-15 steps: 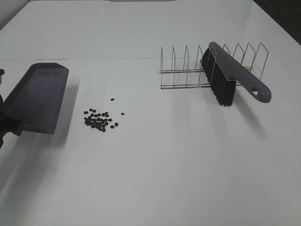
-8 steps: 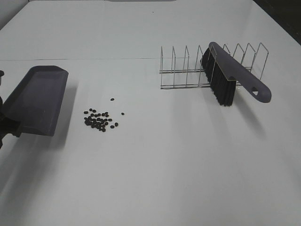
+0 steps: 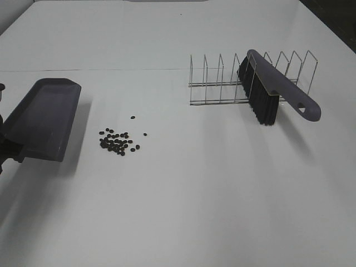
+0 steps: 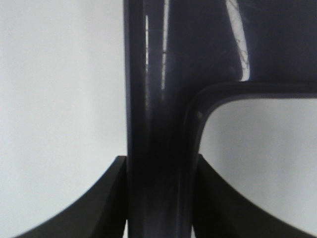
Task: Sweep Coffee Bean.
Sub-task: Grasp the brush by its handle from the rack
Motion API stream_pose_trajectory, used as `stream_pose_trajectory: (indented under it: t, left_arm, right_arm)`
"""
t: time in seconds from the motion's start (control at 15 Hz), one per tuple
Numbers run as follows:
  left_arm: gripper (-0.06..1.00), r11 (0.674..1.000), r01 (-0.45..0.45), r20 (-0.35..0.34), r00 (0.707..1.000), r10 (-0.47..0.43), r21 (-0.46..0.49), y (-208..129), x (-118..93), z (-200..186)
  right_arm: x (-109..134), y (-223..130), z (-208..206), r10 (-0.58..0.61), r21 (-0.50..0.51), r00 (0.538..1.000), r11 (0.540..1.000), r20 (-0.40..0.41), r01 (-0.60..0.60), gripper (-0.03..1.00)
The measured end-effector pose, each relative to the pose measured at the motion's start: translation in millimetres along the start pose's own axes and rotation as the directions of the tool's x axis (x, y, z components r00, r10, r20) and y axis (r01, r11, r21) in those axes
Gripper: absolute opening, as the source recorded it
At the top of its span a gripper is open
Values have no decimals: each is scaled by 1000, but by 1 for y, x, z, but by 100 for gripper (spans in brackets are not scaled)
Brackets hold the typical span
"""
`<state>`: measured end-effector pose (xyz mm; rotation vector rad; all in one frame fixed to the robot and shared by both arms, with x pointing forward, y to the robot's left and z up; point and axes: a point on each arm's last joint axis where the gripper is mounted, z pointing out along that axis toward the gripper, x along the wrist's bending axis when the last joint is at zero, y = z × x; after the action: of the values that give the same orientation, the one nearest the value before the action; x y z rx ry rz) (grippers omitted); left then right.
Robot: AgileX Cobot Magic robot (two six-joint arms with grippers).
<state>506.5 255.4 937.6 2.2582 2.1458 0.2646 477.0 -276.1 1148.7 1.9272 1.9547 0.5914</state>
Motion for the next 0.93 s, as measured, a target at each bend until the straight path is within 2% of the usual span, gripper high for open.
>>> stream_pose_trajectory:
  t: [0.33,0.53,0.6,0.93]
  left_arm:
    - [33,1000,-3,-2,1000,3,-1,0,0,0]
    - [33,1000,-5,-3,1000,5,-1,0,0,0]
    - [33,1000,-6,-5,1000,6,-1,0,0,0]
    - [33,1000,-7,-5,1000,7,-2,0,0,0]
  right_arm:
    - [4,54,42,0,107,1000,994,8,-1,72]
    - [6,90,77,-1,120,1000,993,9,0,72]
    - [7,110,102,-13,129,1000,992,7,12,72]
    - [7,138,163,-78,158,997,985,15,75,72]
